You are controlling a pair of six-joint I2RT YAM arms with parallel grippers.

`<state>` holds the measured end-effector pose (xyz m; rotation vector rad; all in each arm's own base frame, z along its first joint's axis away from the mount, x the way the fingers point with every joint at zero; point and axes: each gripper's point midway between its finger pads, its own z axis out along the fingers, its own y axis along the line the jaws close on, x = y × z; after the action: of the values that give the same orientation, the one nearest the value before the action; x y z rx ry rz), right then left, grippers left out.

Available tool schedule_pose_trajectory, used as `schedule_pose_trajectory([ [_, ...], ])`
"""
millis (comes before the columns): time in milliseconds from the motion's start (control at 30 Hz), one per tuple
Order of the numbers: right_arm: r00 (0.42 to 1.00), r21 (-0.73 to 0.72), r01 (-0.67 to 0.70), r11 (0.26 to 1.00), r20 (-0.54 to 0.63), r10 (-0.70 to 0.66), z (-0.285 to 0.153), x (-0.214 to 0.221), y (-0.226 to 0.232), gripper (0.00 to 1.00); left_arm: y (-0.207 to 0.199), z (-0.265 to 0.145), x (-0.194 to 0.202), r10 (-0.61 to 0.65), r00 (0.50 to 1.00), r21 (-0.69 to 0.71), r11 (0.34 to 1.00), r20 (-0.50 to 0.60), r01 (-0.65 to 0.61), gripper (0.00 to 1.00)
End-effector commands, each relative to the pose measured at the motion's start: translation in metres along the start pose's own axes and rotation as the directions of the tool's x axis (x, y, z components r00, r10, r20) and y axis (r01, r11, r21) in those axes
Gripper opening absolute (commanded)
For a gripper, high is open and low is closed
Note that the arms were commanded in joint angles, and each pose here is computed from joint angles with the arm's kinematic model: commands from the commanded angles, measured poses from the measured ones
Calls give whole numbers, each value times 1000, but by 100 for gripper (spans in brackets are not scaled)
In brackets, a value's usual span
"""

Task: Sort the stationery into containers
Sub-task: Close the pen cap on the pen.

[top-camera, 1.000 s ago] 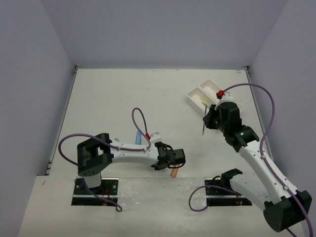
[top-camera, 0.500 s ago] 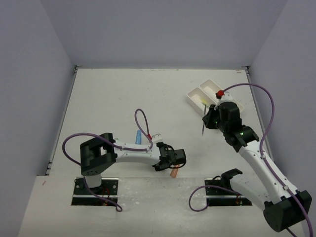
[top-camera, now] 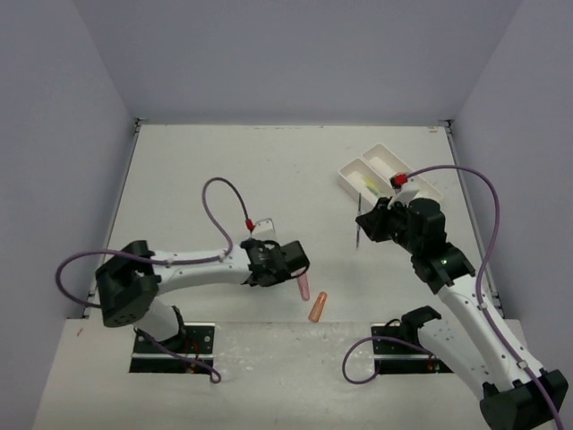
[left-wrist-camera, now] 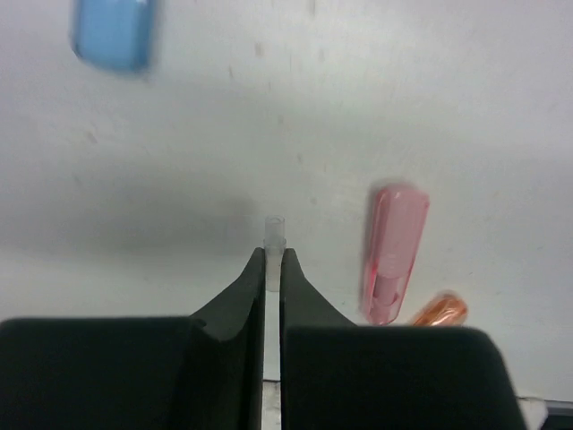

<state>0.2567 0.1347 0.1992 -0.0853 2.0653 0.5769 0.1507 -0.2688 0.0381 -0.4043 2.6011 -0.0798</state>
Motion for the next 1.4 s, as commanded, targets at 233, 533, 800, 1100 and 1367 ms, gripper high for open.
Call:
schedule_pose_trajectory([
  [233,1000,-841,17,540,25,7,-50,7,167,0,-56,-247,-228,-248,699,712,481,671,-512,0],
  [533,994,-799,-23,601,45,98,-68,16,203,0,-52,-320,-169,-354,764,813,-19,539,-582,0],
  [800,997,-778,20,628,66,50,-73,15,214,0,-52,-328,-155,-322,809,826,-119,492,-550,0],
  [1100,995,-790,75,608,101,8,-86,13,225,0,-61,-299,-153,-261,843,869,-28,471,-494,0],
  [1367,993,-787,95,609,120,1,-91,10,227,0,-64,-285,-156,-249,841,872,30,480,-489,0],
])
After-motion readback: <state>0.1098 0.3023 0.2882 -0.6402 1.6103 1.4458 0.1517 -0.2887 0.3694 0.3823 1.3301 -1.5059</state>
